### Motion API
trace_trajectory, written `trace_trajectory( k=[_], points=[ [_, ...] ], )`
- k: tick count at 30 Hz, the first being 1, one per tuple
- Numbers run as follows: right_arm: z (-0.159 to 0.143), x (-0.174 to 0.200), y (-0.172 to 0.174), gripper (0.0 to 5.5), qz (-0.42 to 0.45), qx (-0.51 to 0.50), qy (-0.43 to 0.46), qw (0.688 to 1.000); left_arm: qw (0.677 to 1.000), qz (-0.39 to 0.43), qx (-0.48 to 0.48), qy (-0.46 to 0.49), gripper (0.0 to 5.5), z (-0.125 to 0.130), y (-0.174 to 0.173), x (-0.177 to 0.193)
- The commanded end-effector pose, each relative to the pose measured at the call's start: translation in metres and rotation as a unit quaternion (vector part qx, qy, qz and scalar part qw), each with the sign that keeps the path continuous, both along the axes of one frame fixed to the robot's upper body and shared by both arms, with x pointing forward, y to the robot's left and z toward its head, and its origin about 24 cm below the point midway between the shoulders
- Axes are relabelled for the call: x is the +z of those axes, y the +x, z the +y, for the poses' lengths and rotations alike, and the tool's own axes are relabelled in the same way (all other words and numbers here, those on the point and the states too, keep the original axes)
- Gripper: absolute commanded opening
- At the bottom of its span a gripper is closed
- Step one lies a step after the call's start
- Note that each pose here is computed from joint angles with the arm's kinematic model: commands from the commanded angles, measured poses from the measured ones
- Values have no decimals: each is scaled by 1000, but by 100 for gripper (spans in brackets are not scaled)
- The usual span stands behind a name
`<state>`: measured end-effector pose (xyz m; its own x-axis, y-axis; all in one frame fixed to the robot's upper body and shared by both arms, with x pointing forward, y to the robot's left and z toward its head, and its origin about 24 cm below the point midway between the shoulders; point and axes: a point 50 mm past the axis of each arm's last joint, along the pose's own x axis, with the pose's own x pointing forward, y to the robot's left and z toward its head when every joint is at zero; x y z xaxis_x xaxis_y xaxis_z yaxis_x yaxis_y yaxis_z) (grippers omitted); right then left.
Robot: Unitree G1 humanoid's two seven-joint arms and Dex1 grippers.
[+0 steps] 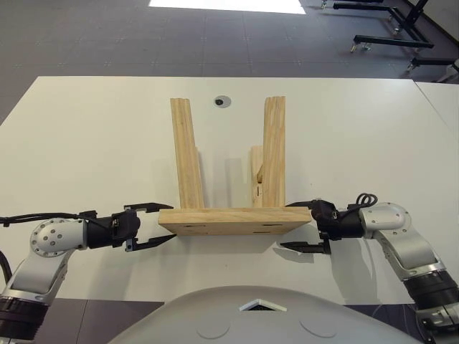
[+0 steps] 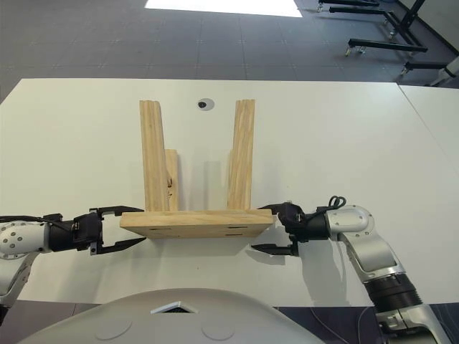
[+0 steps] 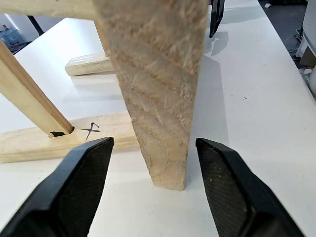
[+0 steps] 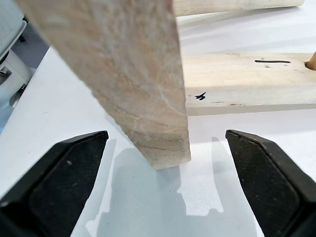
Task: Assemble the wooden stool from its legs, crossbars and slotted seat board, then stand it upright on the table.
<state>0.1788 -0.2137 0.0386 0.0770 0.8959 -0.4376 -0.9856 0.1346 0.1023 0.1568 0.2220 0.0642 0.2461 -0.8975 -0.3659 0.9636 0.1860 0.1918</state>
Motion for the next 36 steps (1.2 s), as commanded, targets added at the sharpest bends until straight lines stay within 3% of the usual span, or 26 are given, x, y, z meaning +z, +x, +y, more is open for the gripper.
trace_trajectory(
  k=[1, 4, 6, 14, 22, 26, 31, 36],
  points=[
    [-1, 0, 3, 441, -9, -2, -8, 1000, 1000, 9, -17, 5, 307, -13, 2, -4],
    [0, -1, 5, 441, -17, -8, -3, 1000, 1000, 17, -20, 10, 307, -16, -1, -11],
    [1, -2, 6, 441, -18, -8, 4, 1000, 1000, 15, -11, 5, 275, -16, 0, -12],
    [8, 0, 3, 288, -27, 14, 20, 999, 1000, 7, -1, 2, 157, -15, 5, -11],
    [11, 2, 3, 152, -30, 25, 30, 999, 1000, 2, -17, 12, 149, -20, 8, -11],
    [5, 2, -3, 147, 9, 59, 37, 998, 1000, -7, 4, -5, 149, -20, 12, -1],
    [6, 17, -4, 144, 79, 62, 81, 992, 994, 91, 26, -55, 149, -27, 13, 26],
    [9, 90, 18, 144, 187, 43, 161, 968, 959, 226, 46, -162, 149, -33, 7, 69]
  ],
)
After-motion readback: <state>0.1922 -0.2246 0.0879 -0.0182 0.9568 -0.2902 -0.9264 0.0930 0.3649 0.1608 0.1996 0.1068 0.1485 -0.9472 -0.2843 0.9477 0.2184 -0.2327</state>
